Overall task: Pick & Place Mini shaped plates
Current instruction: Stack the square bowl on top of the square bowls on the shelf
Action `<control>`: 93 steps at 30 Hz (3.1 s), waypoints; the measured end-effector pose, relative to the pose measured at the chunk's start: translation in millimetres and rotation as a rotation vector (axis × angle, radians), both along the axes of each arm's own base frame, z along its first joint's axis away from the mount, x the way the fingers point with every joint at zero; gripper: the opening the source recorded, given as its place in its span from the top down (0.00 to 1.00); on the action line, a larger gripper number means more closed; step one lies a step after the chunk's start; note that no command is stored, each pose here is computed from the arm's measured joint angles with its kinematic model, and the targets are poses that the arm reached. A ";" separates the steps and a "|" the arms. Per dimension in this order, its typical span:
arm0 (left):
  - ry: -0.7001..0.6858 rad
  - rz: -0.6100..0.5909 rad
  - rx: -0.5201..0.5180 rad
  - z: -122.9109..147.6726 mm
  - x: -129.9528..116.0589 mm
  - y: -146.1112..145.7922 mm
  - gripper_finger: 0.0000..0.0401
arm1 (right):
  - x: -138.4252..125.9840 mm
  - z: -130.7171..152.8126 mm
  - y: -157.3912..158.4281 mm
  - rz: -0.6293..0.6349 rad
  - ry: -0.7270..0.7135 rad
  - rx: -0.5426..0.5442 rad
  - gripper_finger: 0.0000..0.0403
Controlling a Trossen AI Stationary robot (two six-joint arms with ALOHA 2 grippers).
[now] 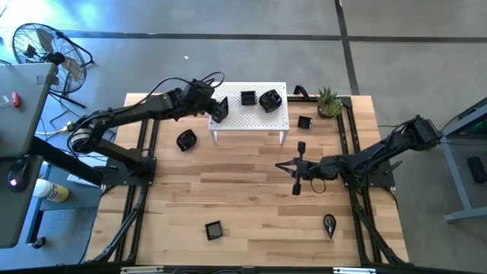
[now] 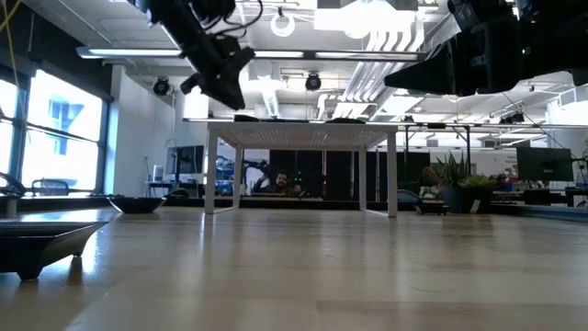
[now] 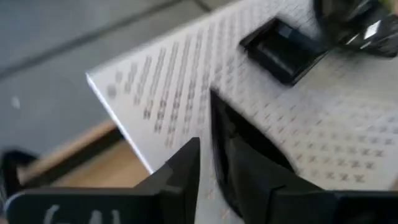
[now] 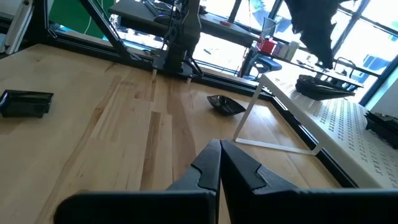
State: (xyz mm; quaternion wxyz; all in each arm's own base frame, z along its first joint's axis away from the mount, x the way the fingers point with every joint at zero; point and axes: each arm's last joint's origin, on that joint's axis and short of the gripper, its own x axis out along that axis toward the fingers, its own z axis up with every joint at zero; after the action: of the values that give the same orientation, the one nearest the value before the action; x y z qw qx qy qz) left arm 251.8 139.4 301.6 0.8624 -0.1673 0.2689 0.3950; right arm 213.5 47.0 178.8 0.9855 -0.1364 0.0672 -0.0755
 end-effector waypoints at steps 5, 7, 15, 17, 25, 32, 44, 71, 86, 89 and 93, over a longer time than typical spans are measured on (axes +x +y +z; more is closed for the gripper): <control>0.004 -0.068 0.130 16.6 -0.4 -19.4 0.92 | -0.2 0.1 -0.8 -0.032 -0.003 0.008 1.00; -0.035 -0.096 0.171 19.7 -1.5 -26.7 0.97 | -0.2 0.1 -1.2 -0.046 -0.005 0.011 1.00; -0.185 -0.261 0.270 -2.4 -19.6 -55.6 0.99 | -0.2 0.2 -2.9 -0.076 -0.012 0.034 1.00; -0.189 -0.290 0.286 -13.3 -24.7 -62.6 1.00 | 0.1 0.5 -4.0 -0.084 -0.019 0.054 1.00; -0.278 -0.328 0.313 -56.9 -47.0 -75.8 1.00 | 0.1 2.9 -6.5 -0.110 -0.047 0.098 1.00; -0.360 -0.359 0.354 -92.5 -63.3 -81.3 1.00 | -2.6 8.4 -9.5 -0.198 -0.086 0.110 1.00; -0.360 -0.426 0.362 -110.2 -70.6 -84.9 1.00 | -3.0 10.4 -13.1 -0.363 -0.133 0.291 0.95; -0.361 -0.688 0.223 -118.4 -69.7 -93.0 1.00 | 16.0 45.2 6.8 -0.294 0.361 0.483 0.68; -0.132 -0.873 0.048 -117.6 -61.6 -135.5 1.00 | -8.0 -5.3 -3.3 0.007 0.004 0.344 0.99; -0.125 -0.875 0.006 -116.3 -61.6 -148.2 1.00 | -15.7 -7.3 -9.9 0.009 -0.092 0.311 0.97; -0.099 -0.855 -0.059 -118.2 -62.7 -163.8 0.98 | -20.1 -9.1 -14.5 0.029 -0.122 0.248 0.98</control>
State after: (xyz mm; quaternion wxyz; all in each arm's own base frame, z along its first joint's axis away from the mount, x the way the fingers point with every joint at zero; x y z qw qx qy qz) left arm 189.1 -24.4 183.4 0.9552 -0.0844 0.2834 -0.0142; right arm 193.4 32.4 169.8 0.9980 -0.0095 0.0138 -0.0607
